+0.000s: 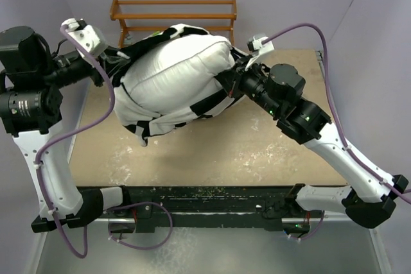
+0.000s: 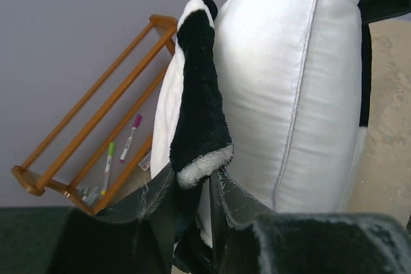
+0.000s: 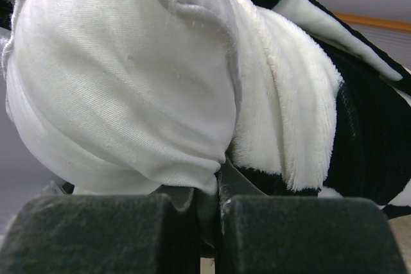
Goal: Remove the pillowcase from the pillow
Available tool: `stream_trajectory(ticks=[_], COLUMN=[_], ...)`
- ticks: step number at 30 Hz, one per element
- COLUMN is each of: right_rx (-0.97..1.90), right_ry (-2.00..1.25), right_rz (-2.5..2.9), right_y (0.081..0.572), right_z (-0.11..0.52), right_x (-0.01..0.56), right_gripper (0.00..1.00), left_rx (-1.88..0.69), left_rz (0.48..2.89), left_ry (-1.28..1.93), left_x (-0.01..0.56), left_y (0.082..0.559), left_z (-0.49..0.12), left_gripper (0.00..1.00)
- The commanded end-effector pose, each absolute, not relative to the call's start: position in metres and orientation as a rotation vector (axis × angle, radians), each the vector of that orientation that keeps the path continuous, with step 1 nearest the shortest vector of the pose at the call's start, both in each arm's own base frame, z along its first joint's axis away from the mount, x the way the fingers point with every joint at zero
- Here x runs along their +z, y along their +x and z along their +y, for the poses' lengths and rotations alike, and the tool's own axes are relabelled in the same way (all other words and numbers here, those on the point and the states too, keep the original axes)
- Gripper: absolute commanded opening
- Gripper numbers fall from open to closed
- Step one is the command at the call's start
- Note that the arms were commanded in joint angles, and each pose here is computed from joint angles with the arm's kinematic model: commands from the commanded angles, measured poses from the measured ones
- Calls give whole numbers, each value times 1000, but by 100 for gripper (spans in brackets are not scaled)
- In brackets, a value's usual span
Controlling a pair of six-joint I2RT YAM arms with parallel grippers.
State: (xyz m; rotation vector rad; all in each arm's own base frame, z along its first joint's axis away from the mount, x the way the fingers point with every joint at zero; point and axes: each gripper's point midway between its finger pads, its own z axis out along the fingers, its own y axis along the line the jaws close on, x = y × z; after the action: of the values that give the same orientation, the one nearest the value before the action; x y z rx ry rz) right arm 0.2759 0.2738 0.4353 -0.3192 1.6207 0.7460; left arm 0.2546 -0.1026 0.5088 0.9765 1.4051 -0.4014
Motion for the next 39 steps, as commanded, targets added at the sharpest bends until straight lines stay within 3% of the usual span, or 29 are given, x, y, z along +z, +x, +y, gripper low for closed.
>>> stream_trajectory(ticks=[1,9,11,12,13,15,16,22,28,39], right_rx=[773,926,940,940,932,896,871,761,655,653], right_ry=[-268,-251,-221,-202,-179,-126,-97,-26,4,0], right_rz=[1508,1381,1365,1362,1370,1392,1401,1437,1478,1472], right_y=[276,247,246,247,251,260,265,290,320,323], right_z=[266,259,255,253,252,247,244,236,228,218], right_x=[466,504,514,519,520,522,523,523,510,511], right_gripper=[0,0,0,0,0,0,0,0,0,0], left_rx=[-338,-118,-152,-167,-169,-142,-112,-4,-57,-429], left_rz=[1297,1508,1595,1643,1686,1754,1776,1704,1612,1827], left_ry=[916,617,602,592,576,539,519,490,552,762], left_x=[547,503,473,456,442,424,421,472,501,379], left_y=[251,346,365,375,383,393,395,356,301,280], left_z=[-102,-40,-37,-34,-31,-21,-14,9,-15,-54], left_gripper=[23,19,25,33,48,90,99,99,99,99])
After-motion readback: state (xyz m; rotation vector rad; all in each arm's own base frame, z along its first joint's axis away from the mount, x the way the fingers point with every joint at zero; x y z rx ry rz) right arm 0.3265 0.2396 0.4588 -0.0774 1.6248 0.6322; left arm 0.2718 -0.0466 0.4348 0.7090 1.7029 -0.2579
